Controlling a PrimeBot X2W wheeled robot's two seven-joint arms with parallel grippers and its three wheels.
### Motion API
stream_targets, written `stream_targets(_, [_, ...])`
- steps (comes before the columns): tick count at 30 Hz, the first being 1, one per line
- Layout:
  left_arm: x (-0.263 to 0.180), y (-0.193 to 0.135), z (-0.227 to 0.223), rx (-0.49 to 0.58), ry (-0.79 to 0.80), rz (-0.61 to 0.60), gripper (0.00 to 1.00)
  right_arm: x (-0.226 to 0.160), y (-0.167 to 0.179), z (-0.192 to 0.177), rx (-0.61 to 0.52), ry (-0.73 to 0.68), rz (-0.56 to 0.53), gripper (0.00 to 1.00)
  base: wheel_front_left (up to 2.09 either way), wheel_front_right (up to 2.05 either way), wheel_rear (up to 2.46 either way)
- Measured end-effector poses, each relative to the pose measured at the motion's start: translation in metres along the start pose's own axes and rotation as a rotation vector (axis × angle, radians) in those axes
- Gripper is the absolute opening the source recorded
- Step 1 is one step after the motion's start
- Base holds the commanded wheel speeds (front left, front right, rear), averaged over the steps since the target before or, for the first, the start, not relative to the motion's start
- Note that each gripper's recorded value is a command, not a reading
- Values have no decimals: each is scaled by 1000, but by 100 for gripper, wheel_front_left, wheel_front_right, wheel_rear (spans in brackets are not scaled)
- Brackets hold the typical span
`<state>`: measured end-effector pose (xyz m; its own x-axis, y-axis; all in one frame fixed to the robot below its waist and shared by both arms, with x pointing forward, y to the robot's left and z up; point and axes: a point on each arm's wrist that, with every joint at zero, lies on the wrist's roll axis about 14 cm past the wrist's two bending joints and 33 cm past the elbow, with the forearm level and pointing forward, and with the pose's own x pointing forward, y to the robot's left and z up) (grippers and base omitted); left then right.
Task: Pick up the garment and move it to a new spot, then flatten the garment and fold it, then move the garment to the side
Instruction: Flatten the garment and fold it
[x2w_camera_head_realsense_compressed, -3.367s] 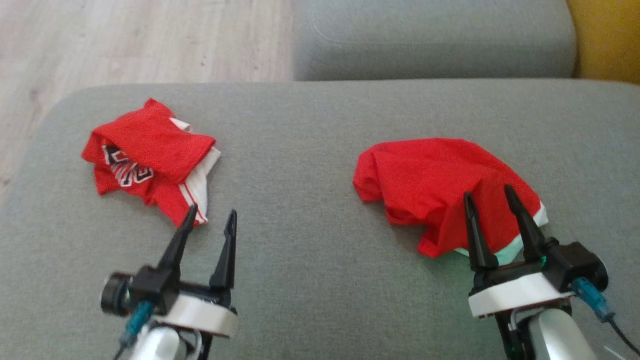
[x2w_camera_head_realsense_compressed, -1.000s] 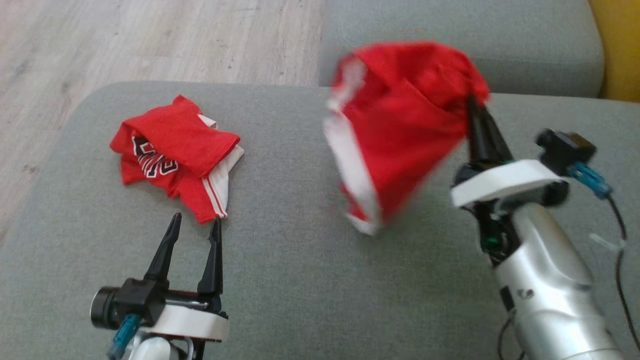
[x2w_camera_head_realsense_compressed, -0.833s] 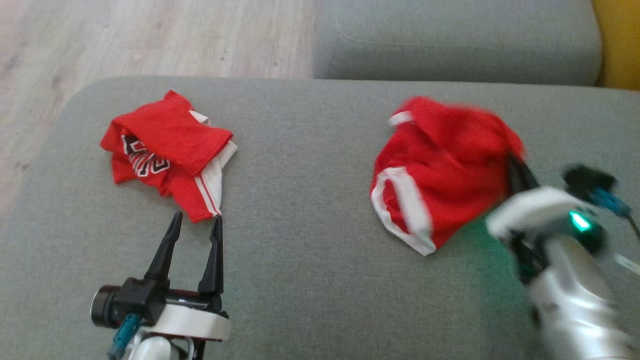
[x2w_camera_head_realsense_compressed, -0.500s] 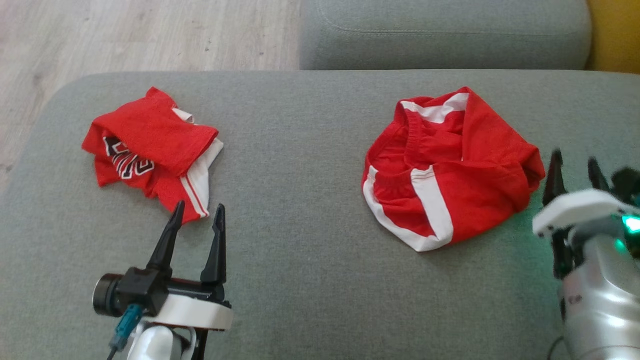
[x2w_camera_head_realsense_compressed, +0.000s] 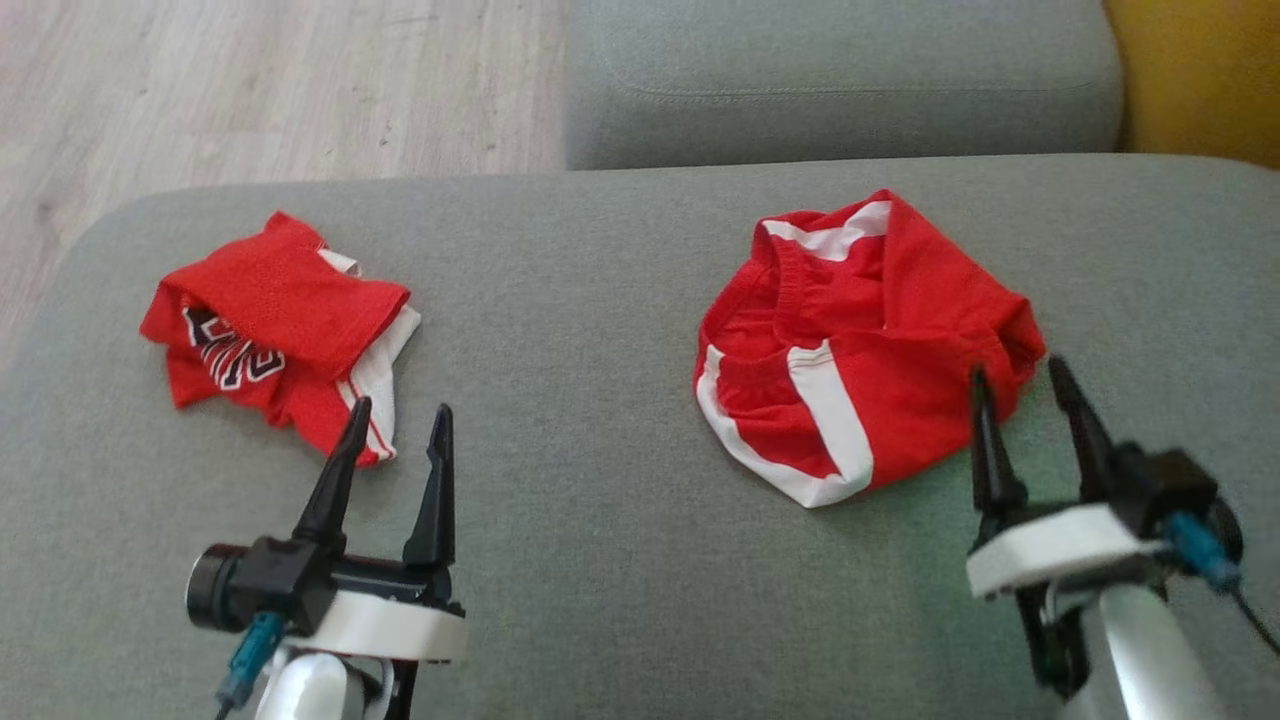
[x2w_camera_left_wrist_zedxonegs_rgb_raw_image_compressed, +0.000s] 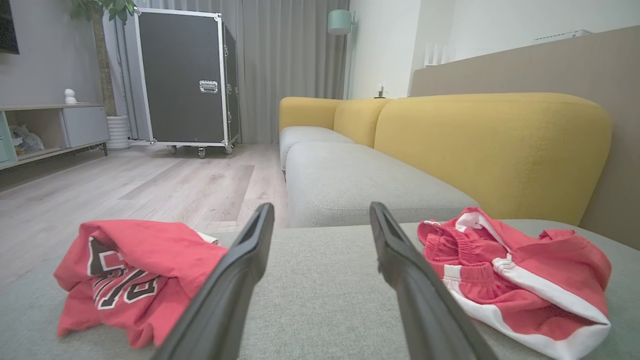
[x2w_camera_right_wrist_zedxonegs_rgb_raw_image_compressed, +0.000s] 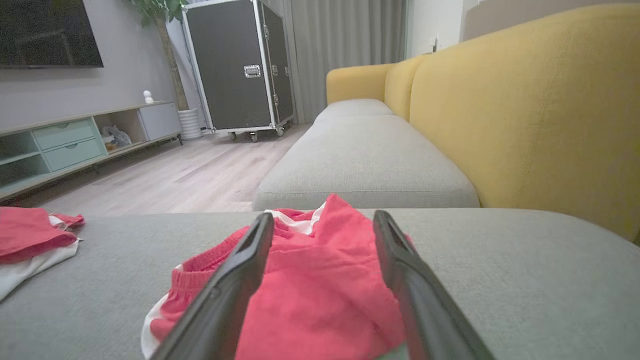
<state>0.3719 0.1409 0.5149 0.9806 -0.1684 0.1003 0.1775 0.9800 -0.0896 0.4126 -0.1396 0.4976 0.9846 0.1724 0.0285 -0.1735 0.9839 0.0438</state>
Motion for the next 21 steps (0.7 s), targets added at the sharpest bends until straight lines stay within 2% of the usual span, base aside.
stream_targets(5, [-2, -9, -2, -4, 5, -26, 100, -24, 7, -11, 24, 22, 10, 100, 0, 0, 0])
stream_targets(12, [-2, -14, -5, -10, 13, -38, 100, -25, 14, -15, 3, 35, 36, 100, 0, 0, 0])
stream_targets(21, [-8, -6, -14, -20, 42, -12, 100, -6, 59, -53, -101, 188, 203, 100, 0, 0, 0])
